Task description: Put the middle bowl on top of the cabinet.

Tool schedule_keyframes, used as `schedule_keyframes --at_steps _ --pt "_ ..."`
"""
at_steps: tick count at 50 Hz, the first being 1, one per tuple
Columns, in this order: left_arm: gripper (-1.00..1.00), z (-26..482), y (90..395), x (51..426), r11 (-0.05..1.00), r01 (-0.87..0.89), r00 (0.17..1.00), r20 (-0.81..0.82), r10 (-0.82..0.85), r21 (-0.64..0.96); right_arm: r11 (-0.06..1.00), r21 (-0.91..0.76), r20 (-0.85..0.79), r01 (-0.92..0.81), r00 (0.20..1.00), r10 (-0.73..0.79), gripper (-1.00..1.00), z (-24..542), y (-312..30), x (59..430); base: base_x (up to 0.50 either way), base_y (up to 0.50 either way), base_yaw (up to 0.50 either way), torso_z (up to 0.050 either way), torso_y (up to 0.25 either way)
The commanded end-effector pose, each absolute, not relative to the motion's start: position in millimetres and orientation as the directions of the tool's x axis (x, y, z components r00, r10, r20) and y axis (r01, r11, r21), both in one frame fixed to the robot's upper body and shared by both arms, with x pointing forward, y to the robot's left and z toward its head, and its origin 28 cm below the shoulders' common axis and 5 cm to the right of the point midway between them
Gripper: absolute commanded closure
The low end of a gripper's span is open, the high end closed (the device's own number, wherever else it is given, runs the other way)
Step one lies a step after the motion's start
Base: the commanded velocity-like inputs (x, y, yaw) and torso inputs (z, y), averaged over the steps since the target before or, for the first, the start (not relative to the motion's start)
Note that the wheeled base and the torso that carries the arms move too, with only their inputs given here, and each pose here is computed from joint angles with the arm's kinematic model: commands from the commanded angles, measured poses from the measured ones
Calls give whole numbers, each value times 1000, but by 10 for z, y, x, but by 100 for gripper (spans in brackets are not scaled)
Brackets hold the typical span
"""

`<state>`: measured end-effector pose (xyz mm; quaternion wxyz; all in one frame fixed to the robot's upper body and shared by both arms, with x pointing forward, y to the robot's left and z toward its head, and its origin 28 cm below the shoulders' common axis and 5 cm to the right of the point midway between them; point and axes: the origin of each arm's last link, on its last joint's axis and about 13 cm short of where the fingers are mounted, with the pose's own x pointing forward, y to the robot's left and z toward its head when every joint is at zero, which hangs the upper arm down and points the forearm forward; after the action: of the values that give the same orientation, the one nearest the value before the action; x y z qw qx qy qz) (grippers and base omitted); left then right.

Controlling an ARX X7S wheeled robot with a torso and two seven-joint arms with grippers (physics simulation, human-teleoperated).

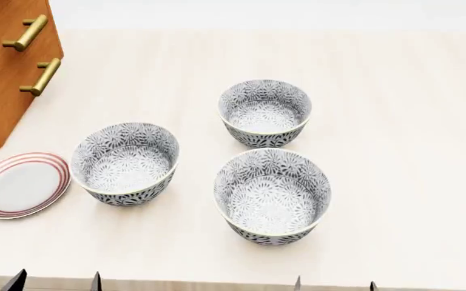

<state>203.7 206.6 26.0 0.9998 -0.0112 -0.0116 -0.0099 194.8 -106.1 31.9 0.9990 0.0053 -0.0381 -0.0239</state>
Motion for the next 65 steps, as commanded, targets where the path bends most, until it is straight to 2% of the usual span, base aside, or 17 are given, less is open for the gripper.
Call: schedule_keyframes --at_steps 1,3,7,10,13,20,32,39,61,65 --pt "-100 345 2070 1993 999 30 998 54 -29 -33 985 47 201 168 964 -174 -100 649 -1281 1567 0 0 0 0 0" --pt "-100 357 2070 1985 999 33 998 61 -31 -39 977 59 232 203 950 -211 -100 706 -1333 1473 0 0 0 0 0" --pt "-100 546 2066 1913 1000 15 984 180 -13 -11 943 101 323 318 886 -333 -100 873 -1507 1118 0 0 0 0 0" --pt "-100 715 2097 1842 995 49 980 197 -31 -85 915 122 375 385 835 -402 -100 954 -1596 892 0 0 0 0 0" --pt "-100 802 2122 1816 997 18 973 232 1 -80 885 138 418 445 784 -459 -100 1003 -1668 712 0 0 0 0 0" --pt "-100 938 2121 1711 998 4 938 347 16 -56 829 136 445 542 714 -540 -100 1024 -1767 523 0 0 0 0 0" --pt "-100 927 2147 1741 996 11 945 326 18 -85 820 113 447 562 708 -547 -100 1039 -1745 533 0 373 0 0 0" --pt "-100 916 2159 1769 996 6 951 309 24 -94 812 108 445 573 703 -555 -100 1046 -1747 519 0 14 0 0 0" --pt "-100 915 2171 1780 994 4 955 296 28 -107 806 98 450 584 696 -559 -100 1056 -1734 516 0 495 0 0 0" --pt "-100 913 2169 1785 994 4 955 294 28 -109 805 104 442 584 698 -563 -100 1050 -1739 521 0 9 0 0 0"
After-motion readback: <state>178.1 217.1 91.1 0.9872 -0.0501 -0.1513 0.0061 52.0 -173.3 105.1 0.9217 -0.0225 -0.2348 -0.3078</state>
